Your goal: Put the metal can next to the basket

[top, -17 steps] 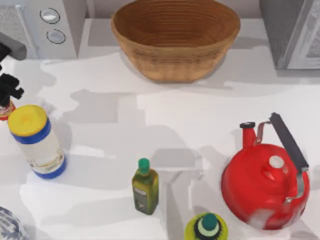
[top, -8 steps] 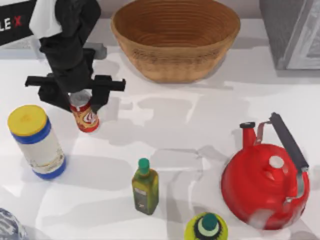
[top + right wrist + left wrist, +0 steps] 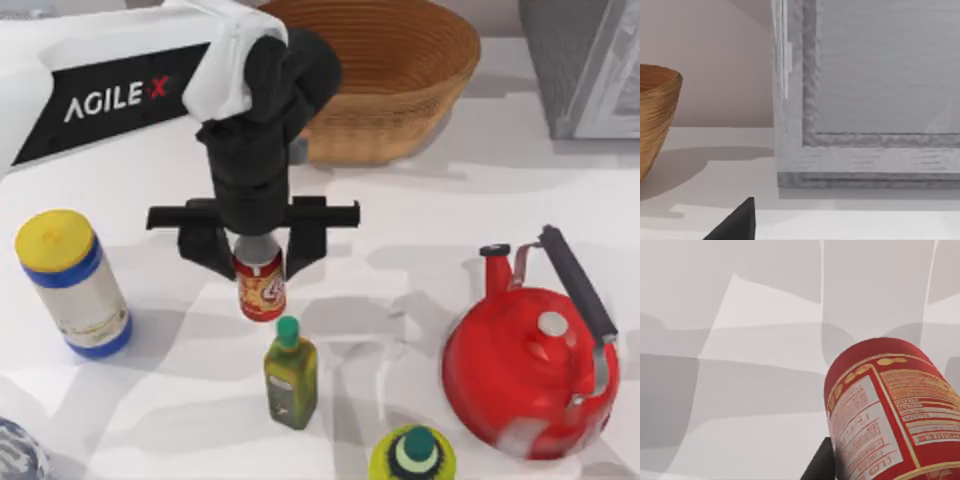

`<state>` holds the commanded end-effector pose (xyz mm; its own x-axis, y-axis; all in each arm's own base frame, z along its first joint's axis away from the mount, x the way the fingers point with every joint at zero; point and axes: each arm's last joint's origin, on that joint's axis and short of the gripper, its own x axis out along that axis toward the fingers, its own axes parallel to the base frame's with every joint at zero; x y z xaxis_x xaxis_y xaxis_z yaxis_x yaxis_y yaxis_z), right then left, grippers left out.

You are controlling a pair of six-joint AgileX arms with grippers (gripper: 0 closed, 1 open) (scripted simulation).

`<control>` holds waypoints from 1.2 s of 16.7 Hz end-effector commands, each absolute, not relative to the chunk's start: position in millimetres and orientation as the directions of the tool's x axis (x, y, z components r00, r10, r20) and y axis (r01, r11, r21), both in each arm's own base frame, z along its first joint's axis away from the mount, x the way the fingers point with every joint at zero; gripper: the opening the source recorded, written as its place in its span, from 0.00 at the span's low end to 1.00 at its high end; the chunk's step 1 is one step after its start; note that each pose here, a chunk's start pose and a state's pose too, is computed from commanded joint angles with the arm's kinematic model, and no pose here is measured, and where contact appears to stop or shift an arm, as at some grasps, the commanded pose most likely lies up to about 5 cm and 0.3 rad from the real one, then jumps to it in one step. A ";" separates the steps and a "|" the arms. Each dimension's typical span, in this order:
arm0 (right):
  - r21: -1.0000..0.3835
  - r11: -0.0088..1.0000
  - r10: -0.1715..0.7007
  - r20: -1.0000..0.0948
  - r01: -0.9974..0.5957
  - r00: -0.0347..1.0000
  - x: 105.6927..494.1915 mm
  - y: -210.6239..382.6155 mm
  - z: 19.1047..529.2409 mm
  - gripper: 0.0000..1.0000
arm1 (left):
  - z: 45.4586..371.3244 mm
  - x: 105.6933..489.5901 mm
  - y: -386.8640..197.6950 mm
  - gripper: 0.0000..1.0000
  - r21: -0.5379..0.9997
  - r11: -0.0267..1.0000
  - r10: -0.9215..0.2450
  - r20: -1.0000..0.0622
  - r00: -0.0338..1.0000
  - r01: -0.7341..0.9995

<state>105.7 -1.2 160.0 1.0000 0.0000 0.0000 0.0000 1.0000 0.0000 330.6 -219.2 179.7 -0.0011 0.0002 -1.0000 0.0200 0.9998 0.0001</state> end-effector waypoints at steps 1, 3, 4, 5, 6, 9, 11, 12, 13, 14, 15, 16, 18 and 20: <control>0.000 1.000 0.000 0.000 0.000 1.000 105.7 -1.2 160.0 1.00 | 179.8 330.4 -219.4 0.00 0.000 1.000 0.000 -1.000 -0.001 0.020; 0.000 1.000 0.000 0.000 0.000 1.000 105.7 -1.2 160.0 1.00 | 179.8 330.4 -219.4 0.00 0.000 1.000 0.000 -1.000 -0.001 0.020; 0.000 1.000 0.000 0.000 0.000 1.000 105.7 -1.2 160.0 1.00 | 178.1 331.6 -218.5 0.00 0.001 1.000 0.001 -1.000 -0.004 0.019; 0.000 1.000 0.000 0.000 0.000 1.000 105.7 -1.2 160.0 1.00 | 177.6 331.5 -218.6 0.00 0.001 1.000 0.001 -1.000 -0.003 0.019; 0.000 1.000 0.000 0.000 0.000 1.000 105.7 -1.2 160.0 1.00 | 176.4 331.3 -218.8 0.00 0.001 1.000 0.001 -1.000 -0.002 0.019; 0.000 1.000 0.000 0.000 0.000 1.000 105.7 -1.2 160.0 1.00 | 172.0 330.4 -219.3 0.00 0.001 1.000 0.001 -1.000 -0.002 0.020; 0.000 1.000 0.000 0.000 0.000 1.000 105.7 -1.2 160.0 1.00 | 171.8 330.4 -219.4 0.00 0.000 1.000 0.000 -1.000 -0.001 0.020; 0.000 1.000 0.000 0.000 0.000 1.000 105.7 -1.2 160.0 1.00 | 171.8 330.4 -219.4 0.00 0.000 1.000 0.000 -1.000 -0.001 0.020; 0.000 1.000 0.000 0.000 0.000 1.000 105.7 -1.2 160.0 1.00 | 171.8 330.4 -219.4 0.08 0.000 1.000 0.000 -1.000 -0.001 0.020; 0.000 1.000 0.000 0.000 0.000 1.000 105.7 -1.2 160.0 1.00 | 171.8 330.4 -219.4 0.15 0.000 1.000 0.000 -1.000 -0.001 0.020; 0.000 1.000 0.000 0.000 0.000 1.000 105.7 -1.2 160.0 1.00 | 171.8 330.4 -219.4 0.23 0.000 1.000 0.000 -1.000 -0.001 0.020; 0.000 1.000 0.000 0.000 0.000 1.000 105.7 -1.2 160.0 1.00 | 171.8 330.4 -219.4 0.30 0.000 1.000 0.000 -1.000 -0.001 0.020; 0.000 1.000 0.000 0.000 0.000 1.000 105.7 -1.2 160.0 1.00 | 171.8 330.4 -219.4 0.45 0.000 1.000 0.000 -1.000 -0.001 0.020; 0.000 1.000 0.000 0.000 0.000 1.000 105.7 -1.2 160.0 1.00 | 171.8 330.4 -219.4 0.60 0.000 1.000 0.000 -1.000 -0.001 0.020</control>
<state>105.7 -1.2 160.0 1.0000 0.0000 0.0000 0.0000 1.0000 0.0000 330.4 -219.4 171.8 -0.0013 0.0003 -1.0000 0.0200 0.9998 0.0003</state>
